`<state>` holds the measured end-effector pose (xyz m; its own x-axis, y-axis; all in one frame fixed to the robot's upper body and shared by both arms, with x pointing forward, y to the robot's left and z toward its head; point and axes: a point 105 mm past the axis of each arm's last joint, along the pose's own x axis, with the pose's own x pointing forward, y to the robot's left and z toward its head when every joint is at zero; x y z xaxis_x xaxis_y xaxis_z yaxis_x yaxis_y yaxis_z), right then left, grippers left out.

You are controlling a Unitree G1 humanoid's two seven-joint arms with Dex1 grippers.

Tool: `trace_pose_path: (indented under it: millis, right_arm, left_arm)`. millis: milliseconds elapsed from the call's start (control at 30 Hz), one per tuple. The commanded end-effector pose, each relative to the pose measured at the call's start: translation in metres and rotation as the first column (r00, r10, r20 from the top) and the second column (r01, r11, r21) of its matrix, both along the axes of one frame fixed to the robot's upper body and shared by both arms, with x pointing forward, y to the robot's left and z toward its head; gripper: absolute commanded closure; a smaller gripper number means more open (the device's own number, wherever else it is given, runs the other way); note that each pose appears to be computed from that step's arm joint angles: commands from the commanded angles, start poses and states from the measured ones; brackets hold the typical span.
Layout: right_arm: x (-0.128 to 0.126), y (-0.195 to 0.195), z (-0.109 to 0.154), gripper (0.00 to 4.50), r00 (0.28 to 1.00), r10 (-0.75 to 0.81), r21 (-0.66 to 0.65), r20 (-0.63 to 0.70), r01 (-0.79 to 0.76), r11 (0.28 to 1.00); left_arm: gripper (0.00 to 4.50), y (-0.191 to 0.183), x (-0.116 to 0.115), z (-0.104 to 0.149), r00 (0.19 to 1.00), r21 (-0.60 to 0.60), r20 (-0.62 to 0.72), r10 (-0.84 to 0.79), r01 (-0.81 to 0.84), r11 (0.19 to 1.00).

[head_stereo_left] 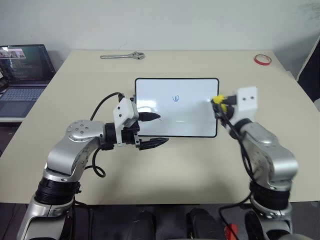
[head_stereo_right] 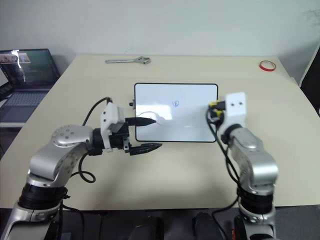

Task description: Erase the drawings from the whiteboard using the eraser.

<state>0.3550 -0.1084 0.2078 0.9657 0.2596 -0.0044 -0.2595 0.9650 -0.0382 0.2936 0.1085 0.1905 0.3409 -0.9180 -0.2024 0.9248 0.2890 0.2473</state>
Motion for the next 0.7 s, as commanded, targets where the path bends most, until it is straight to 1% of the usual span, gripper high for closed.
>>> trace_pose_path:
  millis: [33, 133, 233, 300, 400, 500, 600, 700]
  right_arm:
    - [0.013, 0.004, 0.013, 3.32, 0.997, -0.030, 0.006, 0.073, 0.029, 1.000]
    - [0.027, 0.002, 0.013, 3.32, 0.994, -0.059, -0.011, 0.095, 0.060, 0.998]
    - [0.041, -0.015, 0.003, 3.32, 0.988, -0.130, -0.037, 0.088, 0.134, 0.990]
    - [0.045, -0.025, -0.004, 3.32, 0.983, -0.164, -0.045, 0.077, 0.168, 0.985]
    - [0.045, -0.030, -0.016, 3.33, 0.983, -0.174, -0.053, 0.051, 0.177, 0.983]
    - [0.042, -0.030, -0.034, 3.33, 0.986, -0.167, -0.060, -0.002, 0.167, 0.984]
    - [0.035, -0.022, -0.048, 3.33, 0.992, -0.121, -0.093, -0.048, 0.116, 0.989]
    - [0.029, -0.015, -0.056, 3.33, 0.994, -0.071, -0.130, -0.082, 0.060, 0.990]
  left_arm:
    - [0.00, -0.004, -0.001, 0.012, 0.998, 0.001, 0.054, -0.036, 0.036, 0.999]
    - [0.00, -0.004, 0.000, 0.012, 0.998, 0.004, 0.056, -0.041, 0.040, 0.999]
    - [0.00, -0.005, -0.001, 0.012, 0.997, 0.004, 0.057, -0.042, 0.042, 0.999]
    - [0.00, -0.005, -0.001, 0.012, 0.998, 0.004, 0.057, -0.040, 0.040, 0.999]
    - [0.00, -0.004, -0.001, 0.012, 0.998, 0.002, 0.057, -0.036, 0.036, 0.999]
    - [0.00, -0.004, -0.002, 0.012, 0.998, 0.001, 0.058, -0.035, 0.035, 0.999]
    - [0.00, -0.004, -0.002, 0.013, 0.998, -0.001, 0.059, -0.034, 0.034, 0.999]
    - [0.00, -0.004, -0.002, 0.013, 0.998, 0.000, 0.060, -0.032, 0.032, 0.999]
